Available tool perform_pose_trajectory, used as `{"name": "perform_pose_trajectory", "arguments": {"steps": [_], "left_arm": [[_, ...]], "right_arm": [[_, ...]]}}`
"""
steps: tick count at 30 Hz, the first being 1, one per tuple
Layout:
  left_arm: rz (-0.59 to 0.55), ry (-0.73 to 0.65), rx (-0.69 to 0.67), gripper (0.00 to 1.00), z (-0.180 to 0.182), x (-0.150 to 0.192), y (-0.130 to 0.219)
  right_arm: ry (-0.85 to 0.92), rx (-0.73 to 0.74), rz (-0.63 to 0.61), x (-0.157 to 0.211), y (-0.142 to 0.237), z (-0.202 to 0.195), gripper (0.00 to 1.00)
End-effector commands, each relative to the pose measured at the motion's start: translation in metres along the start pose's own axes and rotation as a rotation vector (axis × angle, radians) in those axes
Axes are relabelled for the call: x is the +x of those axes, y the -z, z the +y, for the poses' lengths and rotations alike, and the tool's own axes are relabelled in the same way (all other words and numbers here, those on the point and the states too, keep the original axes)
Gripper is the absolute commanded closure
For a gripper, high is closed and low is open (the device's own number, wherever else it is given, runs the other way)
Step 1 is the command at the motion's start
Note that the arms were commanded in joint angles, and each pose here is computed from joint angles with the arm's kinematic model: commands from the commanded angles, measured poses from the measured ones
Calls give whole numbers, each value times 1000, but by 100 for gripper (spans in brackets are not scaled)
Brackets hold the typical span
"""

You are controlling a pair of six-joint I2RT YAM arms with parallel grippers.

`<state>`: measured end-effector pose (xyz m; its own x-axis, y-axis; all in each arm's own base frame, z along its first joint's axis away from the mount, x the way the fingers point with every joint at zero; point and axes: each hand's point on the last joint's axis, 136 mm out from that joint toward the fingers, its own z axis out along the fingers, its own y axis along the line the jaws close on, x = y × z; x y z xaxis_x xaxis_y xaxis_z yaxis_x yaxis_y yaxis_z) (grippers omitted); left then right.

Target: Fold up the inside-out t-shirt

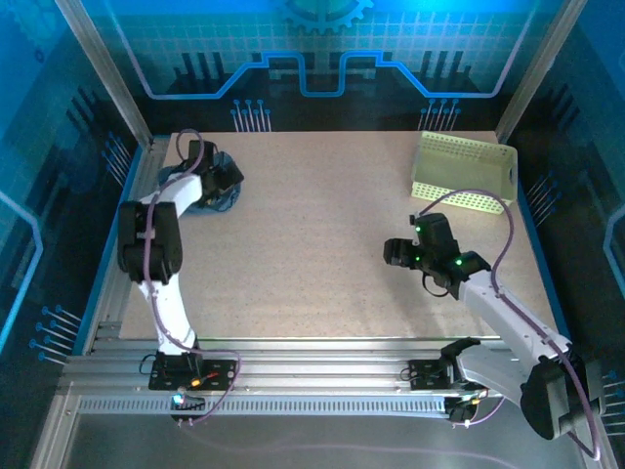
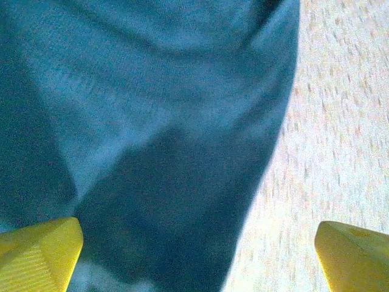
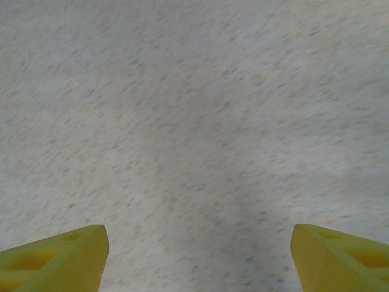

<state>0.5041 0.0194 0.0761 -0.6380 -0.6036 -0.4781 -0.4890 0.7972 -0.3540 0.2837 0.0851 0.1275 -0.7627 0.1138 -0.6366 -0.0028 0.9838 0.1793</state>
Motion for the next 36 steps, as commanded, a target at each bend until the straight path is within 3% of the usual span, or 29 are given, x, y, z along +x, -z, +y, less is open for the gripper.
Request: {"name": "perform_pose_trajectory", "arguments": {"steps": [1, 4, 7, 14, 19, 20, 23, 26, 27, 36], "left_arm": [[-171, -146, 60, 1, -12, -10, 60], [-300, -307, 64, 1, 4, 6, 85], [-459, -432, 152, 1, 9, 22, 96], [-502, -528, 239, 1, 2, 38, 111], [-525, -542, 198, 1, 31, 65, 100], [-501, -571, 233, 1, 26, 73, 102], [-578, -542, 321, 1, 23, 72, 104], [-587, -571, 385, 1, 21, 82, 89], [-529, -564, 351, 1, 25, 84, 85], [-543, -536, 291, 1, 28, 73, 79]], "right_arm": [[96, 186, -180, -43, 12, -32, 14], [223, 295, -269, -61, -1, -51, 6], [212, 309, -256, -66, -25, -68, 5], [277, 226, -369, -76, -67, -70, 5], [300, 64, -422, -79, -71, -55, 4], [297, 38, -424, -80, -72, -53, 4], [295, -25, -454, -77, -79, -48, 3], [269, -4, -442, -71, -91, -56, 1], [263, 8, -449, -72, -91, -58, 0], [269, 23, -449, -72, -91, -58, 0]]}}
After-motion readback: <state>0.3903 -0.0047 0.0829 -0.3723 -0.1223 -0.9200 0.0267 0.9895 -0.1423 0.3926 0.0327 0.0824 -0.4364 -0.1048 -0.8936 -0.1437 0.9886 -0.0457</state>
